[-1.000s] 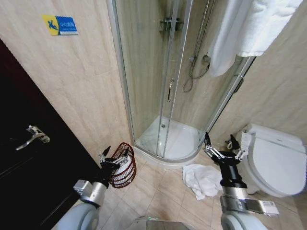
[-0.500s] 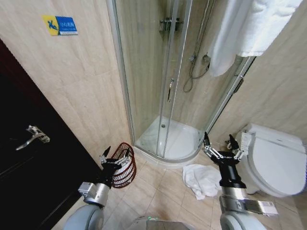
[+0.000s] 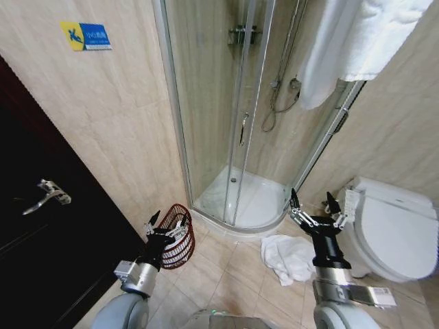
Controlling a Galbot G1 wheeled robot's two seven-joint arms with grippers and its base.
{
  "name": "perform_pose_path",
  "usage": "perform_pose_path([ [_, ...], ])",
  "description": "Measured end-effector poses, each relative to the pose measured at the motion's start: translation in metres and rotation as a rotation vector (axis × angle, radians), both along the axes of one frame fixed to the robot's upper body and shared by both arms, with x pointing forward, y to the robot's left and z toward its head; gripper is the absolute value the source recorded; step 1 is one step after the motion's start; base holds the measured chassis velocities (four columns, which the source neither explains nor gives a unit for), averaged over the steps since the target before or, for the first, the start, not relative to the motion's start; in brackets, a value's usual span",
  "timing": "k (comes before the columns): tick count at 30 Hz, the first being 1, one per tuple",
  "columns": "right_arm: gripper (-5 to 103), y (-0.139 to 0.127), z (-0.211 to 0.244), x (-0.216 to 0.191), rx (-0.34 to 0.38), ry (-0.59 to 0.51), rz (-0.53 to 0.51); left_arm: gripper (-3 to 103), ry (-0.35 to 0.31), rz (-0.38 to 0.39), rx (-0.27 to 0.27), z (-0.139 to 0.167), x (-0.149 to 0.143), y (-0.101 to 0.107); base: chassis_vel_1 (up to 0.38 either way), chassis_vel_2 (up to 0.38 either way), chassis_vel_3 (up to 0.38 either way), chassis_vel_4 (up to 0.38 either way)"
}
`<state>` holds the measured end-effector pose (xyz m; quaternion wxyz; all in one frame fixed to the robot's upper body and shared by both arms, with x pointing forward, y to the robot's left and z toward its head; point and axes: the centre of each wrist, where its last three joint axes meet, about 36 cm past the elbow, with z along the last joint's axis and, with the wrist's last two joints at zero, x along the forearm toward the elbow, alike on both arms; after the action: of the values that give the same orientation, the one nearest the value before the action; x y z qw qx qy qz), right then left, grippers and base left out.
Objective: Discard the used towel into the hamper.
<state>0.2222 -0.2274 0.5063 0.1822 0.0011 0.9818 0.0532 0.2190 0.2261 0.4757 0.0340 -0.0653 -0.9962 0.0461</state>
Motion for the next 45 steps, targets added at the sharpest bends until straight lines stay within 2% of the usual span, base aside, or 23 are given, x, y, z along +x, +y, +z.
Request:
perform_pose_path([
  [8,100,0.000,0.000,0.000,0.012,0.007,0.006,100,0.001,-0.001,-0.002,0.000,0.000,0.000,0.000,0.000,0.000,0.000],
  [14,100,-0.015,0.003,0.001,-0.004,0.029,-0.010,100,0.000,0.000,-0.003,0.000,0.000,0.000,0.000,0.000,0.000,0.000],
  [17,100,-0.042,0.009,0.000,-0.038,0.026,-0.054,100,0.000,0.000,-0.003,0.000,0.000,0.000,0.000,0.000,0.000,0.000],
  [19,100,-0.045,0.010,0.000,-0.041,0.024,-0.061,100,0.000,0.000,-0.003,0.000,0.000,0.000,0.000,0.000,0.000,0.000],
  [22,100,-0.083,0.027,-0.003,-0.063,-0.006,-0.140,100,0.000,0.000,-0.003,0.000,0.000,0.000,0.000,0.000,0.000,0.000],
  [26,100,-0.099,0.038,-0.002,-0.076,-0.031,-0.167,100,0.000,0.000,-0.003,0.000,0.000,0.000,0.000,0.000,0.000,0.000],
  [29,100,-0.114,0.055,0.003,-0.114,-0.088,-0.190,100,0.000,0.000,-0.003,0.000,0.000,0.000,0.000,0.000,0.000,0.000],
  [31,100,-0.135,0.072,0.007,-0.170,-0.176,-0.209,100,0.000,0.001,-0.003,0.000,0.000,0.000,0.000,0.000,0.000,0.000],
  [32,100,-0.135,0.072,0.007,-0.170,-0.176,-0.209,100,0.000,0.001,-0.003,0.000,0.000,0.000,0.000,0.000,0.000,0.000],
  [33,100,-0.149,0.076,0.009,-0.190,-0.196,-0.231,100,0.000,0.001,-0.003,0.000,0.000,0.000,0.000,0.000,0.000,0.000],
  [35,100,-0.159,0.080,0.008,-0.201,-0.213,-0.249,100,0.000,0.001,-0.003,0.000,0.000,0.000,0.000,0.000,0.000,0.000],
  [42,100,-0.147,0.064,0.003,-0.173,-0.193,-0.245,100,0.000,0.001,-0.003,0.000,0.000,0.000,0.000,0.000,0.000,0.000],
  [45,100,-0.139,0.057,0.000,-0.185,-0.181,-0.199,100,0.000,0.001,-0.003,0.000,0.000,0.000,0.000,0.000,0.000,0.000],
])
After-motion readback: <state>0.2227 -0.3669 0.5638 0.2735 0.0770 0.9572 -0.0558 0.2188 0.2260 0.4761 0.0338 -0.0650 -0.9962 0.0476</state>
